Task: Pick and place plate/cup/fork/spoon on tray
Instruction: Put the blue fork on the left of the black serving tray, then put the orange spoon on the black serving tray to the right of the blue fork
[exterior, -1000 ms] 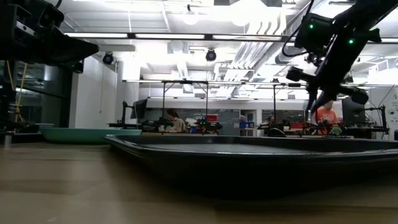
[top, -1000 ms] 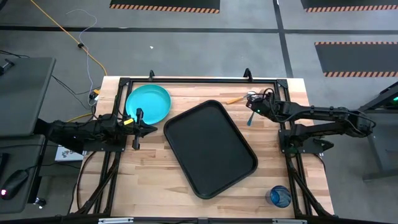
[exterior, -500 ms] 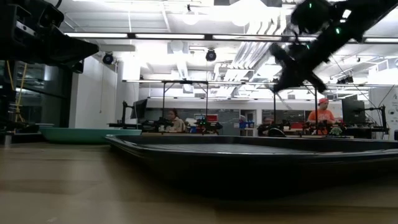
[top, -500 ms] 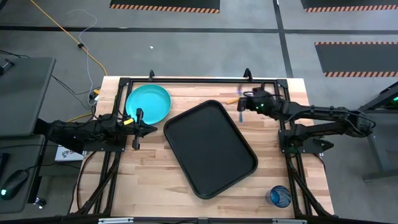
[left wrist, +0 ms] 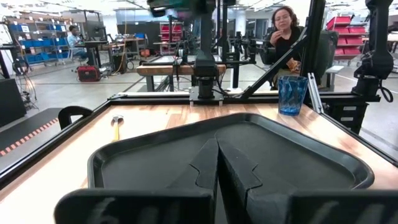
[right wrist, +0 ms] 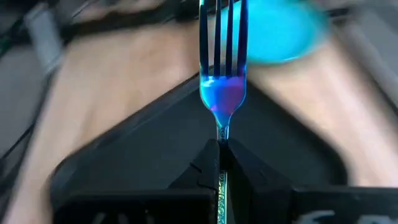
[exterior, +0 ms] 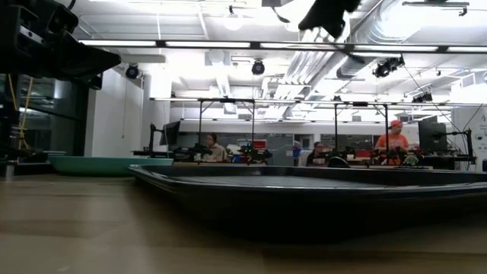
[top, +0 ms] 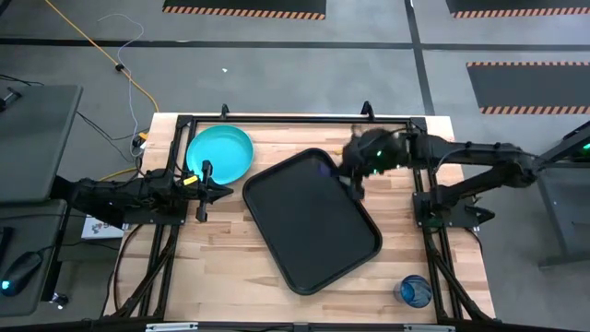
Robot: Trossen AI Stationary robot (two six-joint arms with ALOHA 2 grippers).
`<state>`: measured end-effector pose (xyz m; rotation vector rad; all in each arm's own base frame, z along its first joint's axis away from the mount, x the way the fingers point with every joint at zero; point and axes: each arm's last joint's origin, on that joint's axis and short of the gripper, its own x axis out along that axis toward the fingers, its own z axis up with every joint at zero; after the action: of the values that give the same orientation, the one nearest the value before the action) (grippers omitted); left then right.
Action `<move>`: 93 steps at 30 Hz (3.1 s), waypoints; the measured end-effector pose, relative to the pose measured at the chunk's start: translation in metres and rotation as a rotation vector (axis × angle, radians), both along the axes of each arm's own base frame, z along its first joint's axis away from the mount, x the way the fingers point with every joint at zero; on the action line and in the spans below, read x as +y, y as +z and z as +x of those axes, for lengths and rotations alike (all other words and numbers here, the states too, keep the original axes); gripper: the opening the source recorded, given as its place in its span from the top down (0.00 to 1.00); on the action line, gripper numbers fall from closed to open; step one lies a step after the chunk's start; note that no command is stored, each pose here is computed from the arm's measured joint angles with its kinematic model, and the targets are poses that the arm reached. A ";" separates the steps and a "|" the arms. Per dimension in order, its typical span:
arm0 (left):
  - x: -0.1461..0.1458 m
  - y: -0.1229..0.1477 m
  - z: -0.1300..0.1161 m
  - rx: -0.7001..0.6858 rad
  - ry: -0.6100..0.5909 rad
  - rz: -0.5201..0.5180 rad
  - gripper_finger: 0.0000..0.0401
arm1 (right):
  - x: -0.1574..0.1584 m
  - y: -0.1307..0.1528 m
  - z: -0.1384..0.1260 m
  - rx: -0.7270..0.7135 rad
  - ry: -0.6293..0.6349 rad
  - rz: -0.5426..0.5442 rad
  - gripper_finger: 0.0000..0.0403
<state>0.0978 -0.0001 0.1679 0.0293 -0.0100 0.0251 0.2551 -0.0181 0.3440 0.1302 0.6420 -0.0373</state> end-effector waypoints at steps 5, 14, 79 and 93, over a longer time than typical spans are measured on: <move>0.000 0.000 0.000 0.000 0.000 0.000 1.00 | 0.044 -0.022 0.018 0.194 0.366 0.056 1.00; 0.000 0.000 0.000 -0.001 0.000 0.000 1.00 | 0.113 -0.091 0.043 0.487 0.662 -0.022 1.00; 0.000 0.000 0.000 0.000 0.000 0.000 1.00 | 0.150 -0.177 0.076 0.600 0.720 -0.137 0.83; 0.000 0.000 0.000 -0.001 0.000 0.000 1.00 | 0.138 -0.144 0.084 0.670 0.671 -0.123 0.72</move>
<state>0.0978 -0.0001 0.1680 0.0296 -0.0108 0.0250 0.3387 0.1197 0.1996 -0.2340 1.3219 0.5469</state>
